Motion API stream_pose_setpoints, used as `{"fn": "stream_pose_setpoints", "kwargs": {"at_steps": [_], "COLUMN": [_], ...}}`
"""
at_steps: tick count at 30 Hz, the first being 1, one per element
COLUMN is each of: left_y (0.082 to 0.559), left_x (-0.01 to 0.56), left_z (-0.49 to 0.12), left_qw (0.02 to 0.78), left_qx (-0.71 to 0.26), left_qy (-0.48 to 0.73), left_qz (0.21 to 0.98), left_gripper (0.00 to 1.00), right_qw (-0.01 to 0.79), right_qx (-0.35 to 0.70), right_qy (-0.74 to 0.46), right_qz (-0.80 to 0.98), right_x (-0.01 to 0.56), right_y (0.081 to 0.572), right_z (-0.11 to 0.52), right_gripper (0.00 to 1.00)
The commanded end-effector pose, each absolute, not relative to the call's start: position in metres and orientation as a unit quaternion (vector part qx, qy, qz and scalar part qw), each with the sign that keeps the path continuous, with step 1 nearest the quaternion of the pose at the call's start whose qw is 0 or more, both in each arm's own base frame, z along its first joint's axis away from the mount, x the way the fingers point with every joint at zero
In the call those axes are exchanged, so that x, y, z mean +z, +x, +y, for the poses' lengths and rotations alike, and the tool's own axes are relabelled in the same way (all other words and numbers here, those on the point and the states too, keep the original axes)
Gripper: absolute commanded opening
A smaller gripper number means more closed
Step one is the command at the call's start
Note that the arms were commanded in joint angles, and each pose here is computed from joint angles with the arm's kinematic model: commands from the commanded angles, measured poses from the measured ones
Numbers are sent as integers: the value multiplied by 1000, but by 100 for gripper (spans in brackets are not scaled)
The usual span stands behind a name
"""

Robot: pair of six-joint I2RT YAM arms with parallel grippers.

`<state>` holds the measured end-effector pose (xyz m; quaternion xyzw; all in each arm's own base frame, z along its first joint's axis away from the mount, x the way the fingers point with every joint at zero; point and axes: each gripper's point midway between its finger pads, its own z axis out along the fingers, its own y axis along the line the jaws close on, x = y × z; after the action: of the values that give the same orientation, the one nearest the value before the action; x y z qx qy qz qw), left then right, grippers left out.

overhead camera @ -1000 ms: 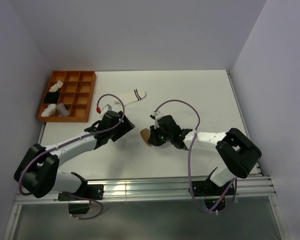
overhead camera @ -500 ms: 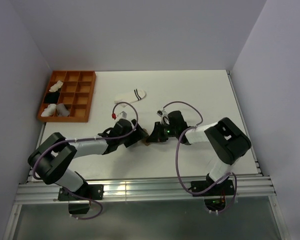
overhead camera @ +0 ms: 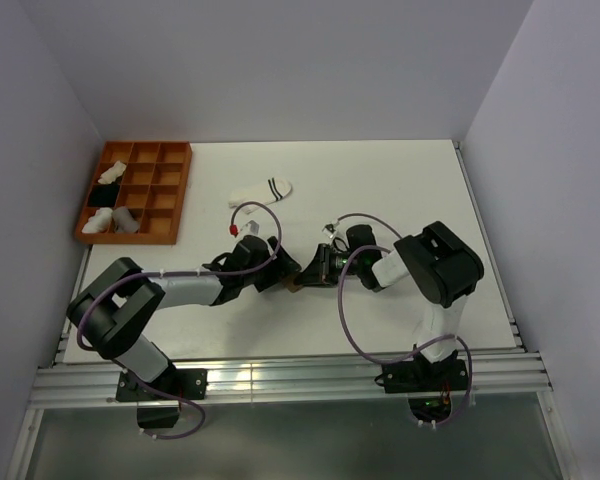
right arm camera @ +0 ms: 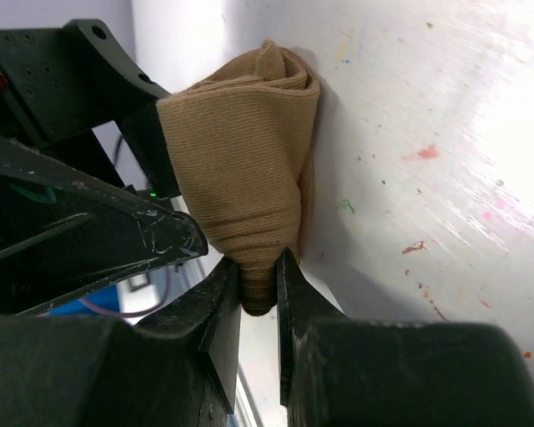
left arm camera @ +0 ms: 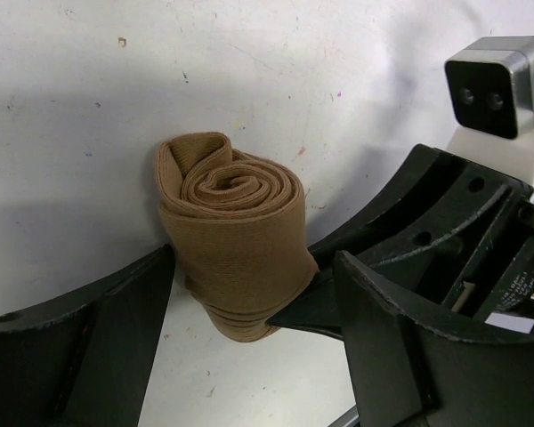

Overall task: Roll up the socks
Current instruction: Roll the sock at the center of the board, then pick up the sock at the center of the board.

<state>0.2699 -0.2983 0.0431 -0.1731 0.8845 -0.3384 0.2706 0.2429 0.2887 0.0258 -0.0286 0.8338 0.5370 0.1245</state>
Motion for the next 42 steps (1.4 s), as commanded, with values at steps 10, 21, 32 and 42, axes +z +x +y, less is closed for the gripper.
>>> {"fn": "stream_pose_setpoints", "kwargs": {"at_steps": [10, 21, 32, 42], "left_y": [263, 261, 258, 261], "left_x": [22, 1, -17, -19], "left_z": [-297, -290, -284, -271], "left_qw": [241, 222, 197, 192], "left_qx": [-304, -267, -217, -158], "left_qy": [-173, -181, -185, -175], "left_qz": [905, 920, 938, 953], "left_gripper": [79, 65, 20, 0], "right_qw": [26, 1, 45, 181], "right_qx": [530, 509, 498, 357], "right_qy": [78, 100, 69, 18], "right_qz": [844, 855, 863, 916], "right_x": [-13, -26, -13, 38], "right_y": [225, 225, 234, 242], "right_z": [277, 275, 272, 223], "right_gripper": [0, 1, 33, 66]}}
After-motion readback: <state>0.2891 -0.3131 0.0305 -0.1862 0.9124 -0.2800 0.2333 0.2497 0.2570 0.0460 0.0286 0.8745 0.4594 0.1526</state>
